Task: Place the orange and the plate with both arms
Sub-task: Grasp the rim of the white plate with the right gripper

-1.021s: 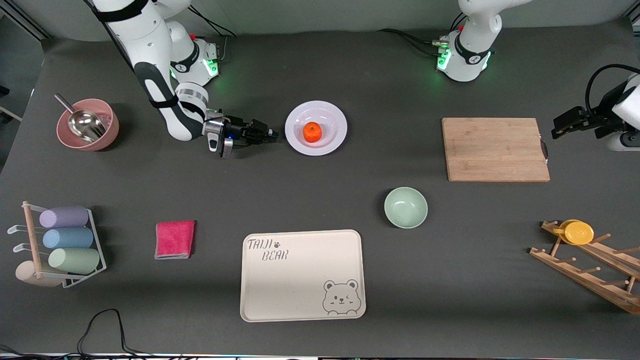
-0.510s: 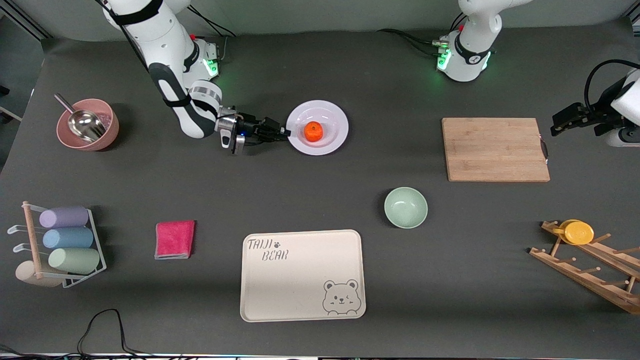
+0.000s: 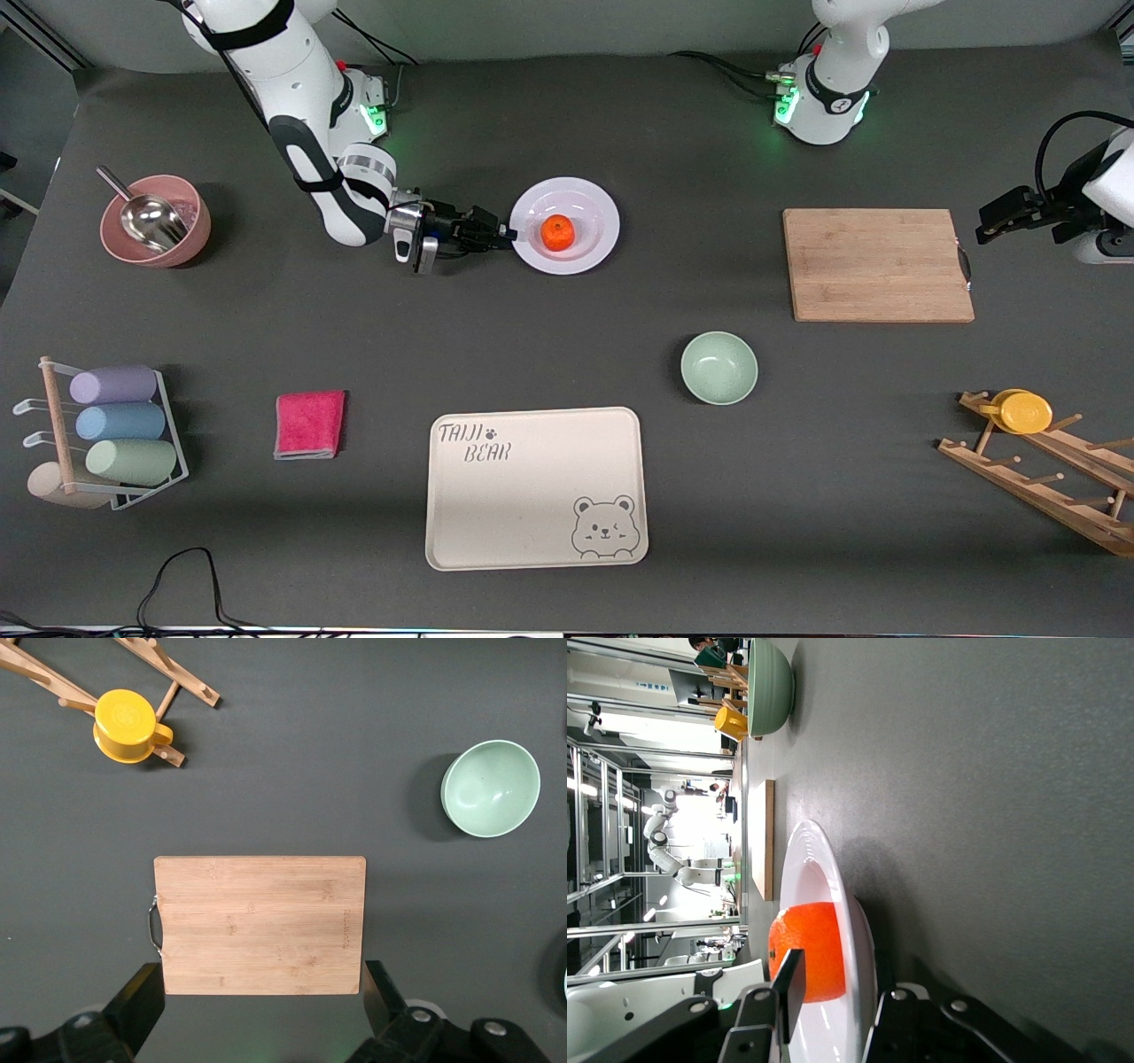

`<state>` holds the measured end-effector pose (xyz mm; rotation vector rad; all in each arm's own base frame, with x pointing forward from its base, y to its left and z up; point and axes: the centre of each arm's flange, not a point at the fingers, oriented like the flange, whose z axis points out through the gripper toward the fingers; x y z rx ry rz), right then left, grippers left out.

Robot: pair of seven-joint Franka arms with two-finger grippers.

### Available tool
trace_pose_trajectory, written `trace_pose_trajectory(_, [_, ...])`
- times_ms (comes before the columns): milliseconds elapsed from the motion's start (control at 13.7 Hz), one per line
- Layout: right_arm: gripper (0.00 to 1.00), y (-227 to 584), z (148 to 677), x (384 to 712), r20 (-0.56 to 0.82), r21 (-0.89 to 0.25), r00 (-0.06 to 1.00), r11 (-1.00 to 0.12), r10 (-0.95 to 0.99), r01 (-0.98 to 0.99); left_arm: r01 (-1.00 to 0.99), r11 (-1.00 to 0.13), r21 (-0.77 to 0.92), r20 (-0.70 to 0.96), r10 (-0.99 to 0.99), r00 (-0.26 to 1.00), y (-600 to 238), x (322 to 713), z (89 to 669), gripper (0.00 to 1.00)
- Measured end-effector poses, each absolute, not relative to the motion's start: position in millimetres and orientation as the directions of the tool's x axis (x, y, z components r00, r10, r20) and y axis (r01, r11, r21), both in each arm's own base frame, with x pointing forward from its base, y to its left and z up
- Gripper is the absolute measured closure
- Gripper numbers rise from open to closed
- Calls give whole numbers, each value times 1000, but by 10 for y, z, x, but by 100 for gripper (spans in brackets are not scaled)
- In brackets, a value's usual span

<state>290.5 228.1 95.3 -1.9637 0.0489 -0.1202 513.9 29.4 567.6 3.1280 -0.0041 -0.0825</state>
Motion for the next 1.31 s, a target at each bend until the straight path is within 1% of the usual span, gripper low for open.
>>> trace_pose_trajectory(729, [62, 2285, 913, 2896, 71, -920, 994, -390, -83, 33, 11, -1000, 11, -52, 10, 999, 35, 5151, 5652, 0])
trace_pose_trajectory(1094, [63, 2347, 912, 2846, 65, -923, 996, -384, -68, 34, 16, -1000, 10, -52, 15, 999, -19, 5153, 5651, 0])
trace_pose_trajectory(1167, [69, 2363, 911, 2832, 64, -923, 996, -382, -64, 35, 15, -1000, 9, -52, 15, 999, -27, 5153, 5650, 0])
trace_pose_trajectory(1240, [70, 2379, 910, 2818, 62, -924, 996, -381, -60, 35, 16, -1000, 9, -52, 15, 999, -30, 5153, 5649, 0])
trace_pose_trajectory(1312, [79, 2386, 908, 2810, 61, -924, 996, -380, -58, 34, 16, -1000, 9, -53, 16, 998, -30, 5152, 5646, 0])
